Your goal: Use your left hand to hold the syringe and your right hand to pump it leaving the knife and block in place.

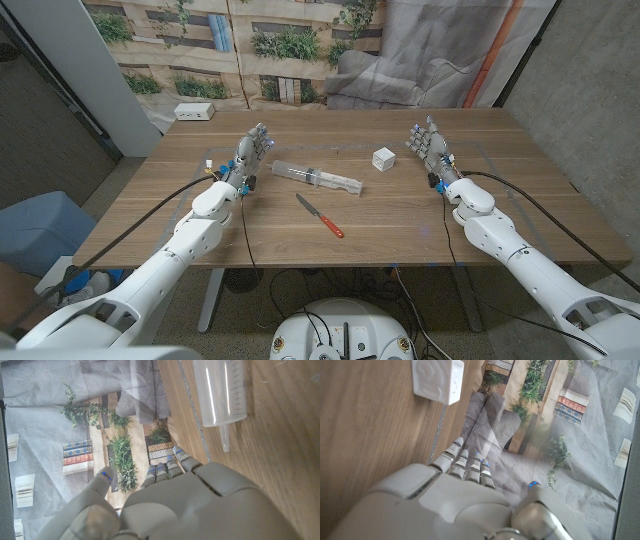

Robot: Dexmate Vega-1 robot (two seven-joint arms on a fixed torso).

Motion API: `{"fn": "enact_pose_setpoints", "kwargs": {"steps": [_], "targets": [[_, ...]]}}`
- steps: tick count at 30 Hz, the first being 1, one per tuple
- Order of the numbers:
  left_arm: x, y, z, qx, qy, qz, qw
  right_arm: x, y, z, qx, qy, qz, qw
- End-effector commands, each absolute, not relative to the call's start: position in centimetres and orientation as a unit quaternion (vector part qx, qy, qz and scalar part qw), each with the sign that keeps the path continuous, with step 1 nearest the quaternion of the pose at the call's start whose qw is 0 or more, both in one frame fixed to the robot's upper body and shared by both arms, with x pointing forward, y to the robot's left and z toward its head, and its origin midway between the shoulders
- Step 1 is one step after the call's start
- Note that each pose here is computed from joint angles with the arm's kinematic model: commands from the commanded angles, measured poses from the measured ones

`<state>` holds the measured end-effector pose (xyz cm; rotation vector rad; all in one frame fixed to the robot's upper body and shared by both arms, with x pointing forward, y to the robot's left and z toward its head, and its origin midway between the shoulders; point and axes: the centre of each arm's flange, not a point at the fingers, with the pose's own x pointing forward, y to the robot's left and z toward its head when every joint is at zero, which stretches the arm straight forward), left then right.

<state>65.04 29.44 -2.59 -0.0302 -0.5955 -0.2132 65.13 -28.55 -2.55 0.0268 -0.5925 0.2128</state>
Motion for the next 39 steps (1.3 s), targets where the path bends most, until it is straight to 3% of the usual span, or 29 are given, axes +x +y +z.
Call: {"fn": "enact_pose_setpoints", "kwargs": {"steps": [1,39], "targets": [[64.0,30.0,-2.6,0.012,-0.28,-0.098,0.955,65.0,-27.9,-2.4,0.0,-0.289,0.109,0.951],[59.4,29.0,5.9,0.327,-0.258,-0.089,0.905,64.3,-28.7,-1.9,-0.027,-0.317,0.085,0.944]]}}
